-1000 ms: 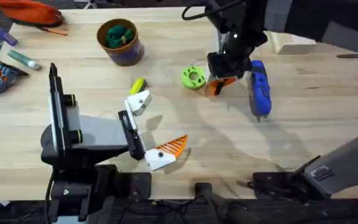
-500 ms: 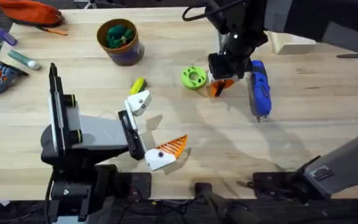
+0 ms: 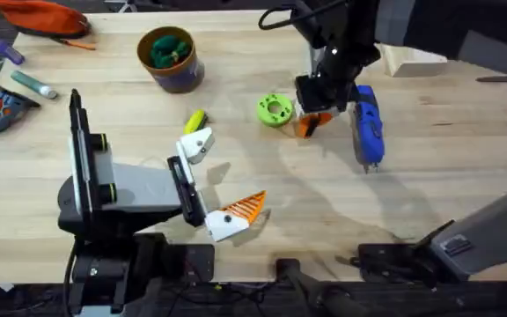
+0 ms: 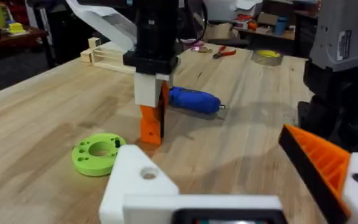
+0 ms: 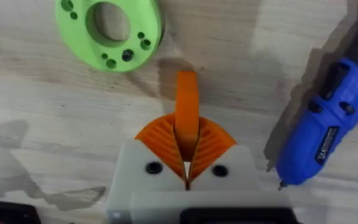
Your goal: Pick up the gripper from the table and insert it into the empty holder that is missing its gripper. Then pick up a screw, insert it into the mounting hole, and use the screwdriver to tighten it. Finally, clean up the table by picking up the vegetable and placing it into the bucket.
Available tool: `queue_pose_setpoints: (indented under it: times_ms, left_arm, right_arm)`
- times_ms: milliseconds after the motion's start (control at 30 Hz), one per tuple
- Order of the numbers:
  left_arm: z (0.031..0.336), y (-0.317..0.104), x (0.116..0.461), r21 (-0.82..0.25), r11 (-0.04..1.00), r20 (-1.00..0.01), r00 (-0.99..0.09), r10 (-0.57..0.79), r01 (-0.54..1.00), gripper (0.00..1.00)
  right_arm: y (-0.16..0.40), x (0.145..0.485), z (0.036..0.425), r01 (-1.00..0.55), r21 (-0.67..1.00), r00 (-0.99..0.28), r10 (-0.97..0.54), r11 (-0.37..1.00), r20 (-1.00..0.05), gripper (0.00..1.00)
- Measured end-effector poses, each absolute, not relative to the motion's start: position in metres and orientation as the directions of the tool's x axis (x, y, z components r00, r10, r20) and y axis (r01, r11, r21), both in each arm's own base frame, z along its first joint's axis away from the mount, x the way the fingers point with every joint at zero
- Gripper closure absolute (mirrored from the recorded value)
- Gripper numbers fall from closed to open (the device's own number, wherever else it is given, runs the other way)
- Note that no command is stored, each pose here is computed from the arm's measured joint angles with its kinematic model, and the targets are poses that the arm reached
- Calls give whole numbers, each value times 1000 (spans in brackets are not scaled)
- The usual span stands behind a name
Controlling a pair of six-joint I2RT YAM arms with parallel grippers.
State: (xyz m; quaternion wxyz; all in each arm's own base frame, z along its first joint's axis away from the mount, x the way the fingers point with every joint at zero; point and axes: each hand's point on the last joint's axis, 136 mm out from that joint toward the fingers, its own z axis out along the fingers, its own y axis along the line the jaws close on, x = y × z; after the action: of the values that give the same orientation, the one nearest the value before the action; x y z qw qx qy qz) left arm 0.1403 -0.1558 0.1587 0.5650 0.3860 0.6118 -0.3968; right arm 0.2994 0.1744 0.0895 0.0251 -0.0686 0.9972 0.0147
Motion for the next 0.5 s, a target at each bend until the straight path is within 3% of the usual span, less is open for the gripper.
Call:
queue_pose_setpoints:
  times_ms: [233,500]
  left_arm:
    - [159,-156,140,-49,387,-998,-64,24,921,15]
    - [159,-156,140,-49,387,-998,-64,24,921,15]
  right_arm:
    - [175,292,137,-152,76,-977,-138,985,-162,985]
    - [200,277,190,-233,280,-932,-131,931,-338,985]
